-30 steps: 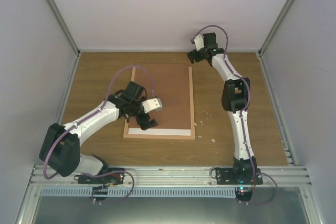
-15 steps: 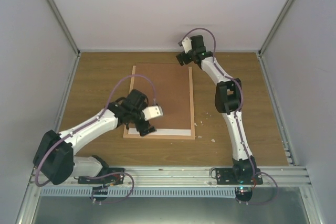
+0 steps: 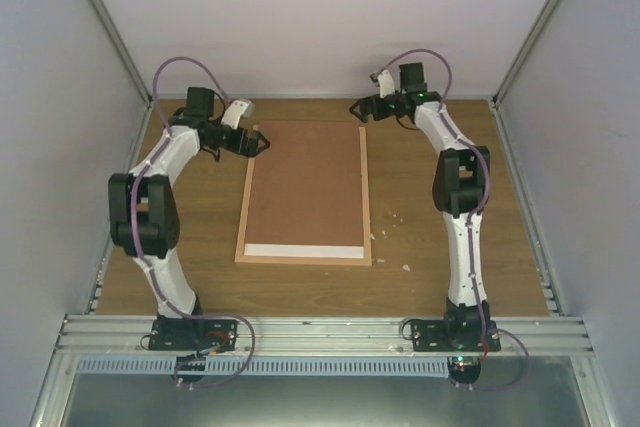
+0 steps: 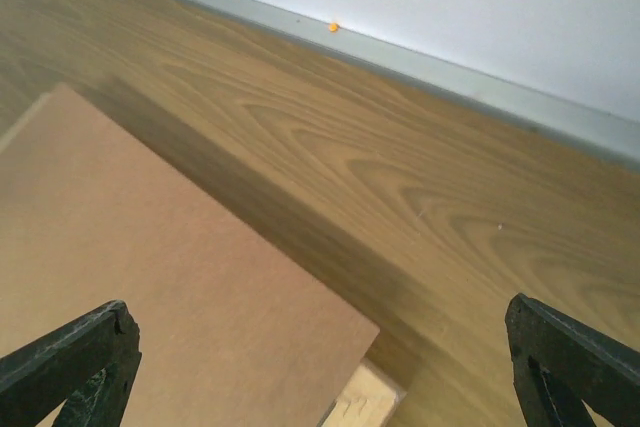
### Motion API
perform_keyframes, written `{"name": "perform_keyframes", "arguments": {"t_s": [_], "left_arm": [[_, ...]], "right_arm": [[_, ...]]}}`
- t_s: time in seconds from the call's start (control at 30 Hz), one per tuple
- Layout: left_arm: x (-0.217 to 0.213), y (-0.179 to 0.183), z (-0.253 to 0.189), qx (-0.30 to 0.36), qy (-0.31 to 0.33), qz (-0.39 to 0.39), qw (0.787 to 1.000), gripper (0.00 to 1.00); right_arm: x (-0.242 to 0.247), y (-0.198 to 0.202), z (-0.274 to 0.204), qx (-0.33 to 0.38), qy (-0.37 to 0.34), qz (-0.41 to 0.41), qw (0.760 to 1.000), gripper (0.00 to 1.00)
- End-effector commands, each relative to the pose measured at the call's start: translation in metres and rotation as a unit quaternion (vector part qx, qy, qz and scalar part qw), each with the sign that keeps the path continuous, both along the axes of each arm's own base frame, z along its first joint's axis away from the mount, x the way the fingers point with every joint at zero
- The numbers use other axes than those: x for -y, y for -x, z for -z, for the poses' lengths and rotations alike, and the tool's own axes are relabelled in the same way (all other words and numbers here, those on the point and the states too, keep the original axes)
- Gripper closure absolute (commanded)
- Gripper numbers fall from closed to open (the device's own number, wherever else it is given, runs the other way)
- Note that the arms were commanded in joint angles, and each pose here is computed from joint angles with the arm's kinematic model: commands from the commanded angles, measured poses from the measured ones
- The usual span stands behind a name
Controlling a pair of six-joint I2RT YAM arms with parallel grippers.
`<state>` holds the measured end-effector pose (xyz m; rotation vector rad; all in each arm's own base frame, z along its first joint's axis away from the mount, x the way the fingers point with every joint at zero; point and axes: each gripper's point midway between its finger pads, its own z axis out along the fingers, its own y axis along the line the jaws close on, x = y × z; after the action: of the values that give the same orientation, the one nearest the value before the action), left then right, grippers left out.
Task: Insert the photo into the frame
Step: Adjust the photo frame item on the photo frame.
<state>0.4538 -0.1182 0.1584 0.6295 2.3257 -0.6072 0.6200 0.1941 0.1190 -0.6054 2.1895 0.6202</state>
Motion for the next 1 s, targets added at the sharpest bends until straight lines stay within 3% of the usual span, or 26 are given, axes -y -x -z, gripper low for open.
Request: {"name": "perform_keyframes", "arguments": {"t_s": [0.0, 0.4, 0.97], "left_arm": [[-0.001, -0.04, 0.005, -0.031, 0.094, -0.021, 0.995, 0.01], [-0.022, -0.117, 0.052, -0.031, 0.143, -0.07, 0.987, 0.01], [-0.017, -0.169, 0.095, -0.034, 0.172, -0.065, 0.982, 0.01]], "right_arm": [[-0.003, 0.03, -0.017, -0.08, -0.108, -0.032, 0.99, 0.0], [0.017, 0.02, 0.029, -0.131, -0.147, -0.004, 0.98, 0.0], [0.017, 0.012, 0.073, -0.16, -0.156, 0.02, 0.974, 0.0]]}}
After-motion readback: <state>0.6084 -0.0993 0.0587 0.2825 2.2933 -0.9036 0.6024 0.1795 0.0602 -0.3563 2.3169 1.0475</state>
